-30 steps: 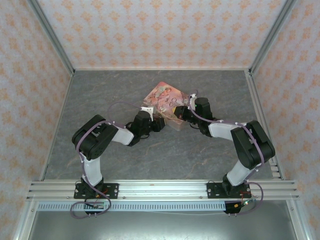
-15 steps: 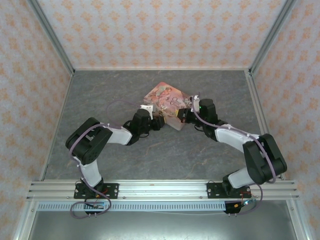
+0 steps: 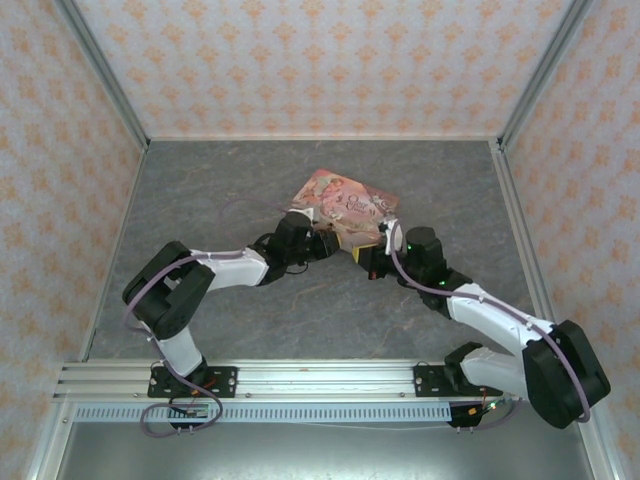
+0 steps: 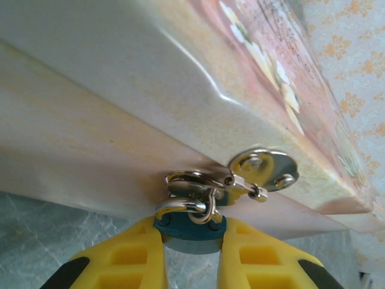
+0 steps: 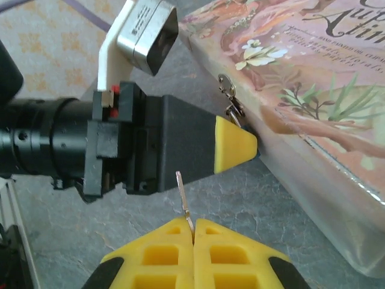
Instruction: Unlock the padlock with the key
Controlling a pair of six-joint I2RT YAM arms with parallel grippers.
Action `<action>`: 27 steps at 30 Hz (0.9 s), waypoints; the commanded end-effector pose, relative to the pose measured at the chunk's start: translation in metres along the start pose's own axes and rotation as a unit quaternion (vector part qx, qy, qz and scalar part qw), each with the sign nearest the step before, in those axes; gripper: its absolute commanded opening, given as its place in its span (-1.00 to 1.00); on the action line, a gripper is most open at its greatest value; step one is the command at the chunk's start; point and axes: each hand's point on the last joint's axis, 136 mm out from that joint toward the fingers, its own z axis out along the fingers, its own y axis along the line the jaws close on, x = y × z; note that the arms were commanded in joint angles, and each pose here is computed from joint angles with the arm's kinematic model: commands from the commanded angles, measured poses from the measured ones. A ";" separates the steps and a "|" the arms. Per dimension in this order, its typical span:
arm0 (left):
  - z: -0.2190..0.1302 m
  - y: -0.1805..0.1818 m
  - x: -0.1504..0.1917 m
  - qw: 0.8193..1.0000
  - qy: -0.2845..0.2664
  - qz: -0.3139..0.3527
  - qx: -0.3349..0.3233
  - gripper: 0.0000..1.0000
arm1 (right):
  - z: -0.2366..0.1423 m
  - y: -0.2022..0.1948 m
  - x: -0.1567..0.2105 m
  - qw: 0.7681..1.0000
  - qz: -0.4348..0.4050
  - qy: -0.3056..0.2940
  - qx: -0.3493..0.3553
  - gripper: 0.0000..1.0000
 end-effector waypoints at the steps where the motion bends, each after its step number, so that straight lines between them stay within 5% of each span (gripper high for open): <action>1: -0.012 -0.031 -0.016 0.999 -0.010 -0.038 0.029 -0.76 | 0.000 -0.012 0.007 0.999 -0.037 -0.003 0.026 -1.00; 27: -0.028 -0.064 -0.010 0.992 0.012 -0.112 0.048 -0.77 | 0.028 -0.026 0.027 0.992 -0.111 0.039 0.050 -1.00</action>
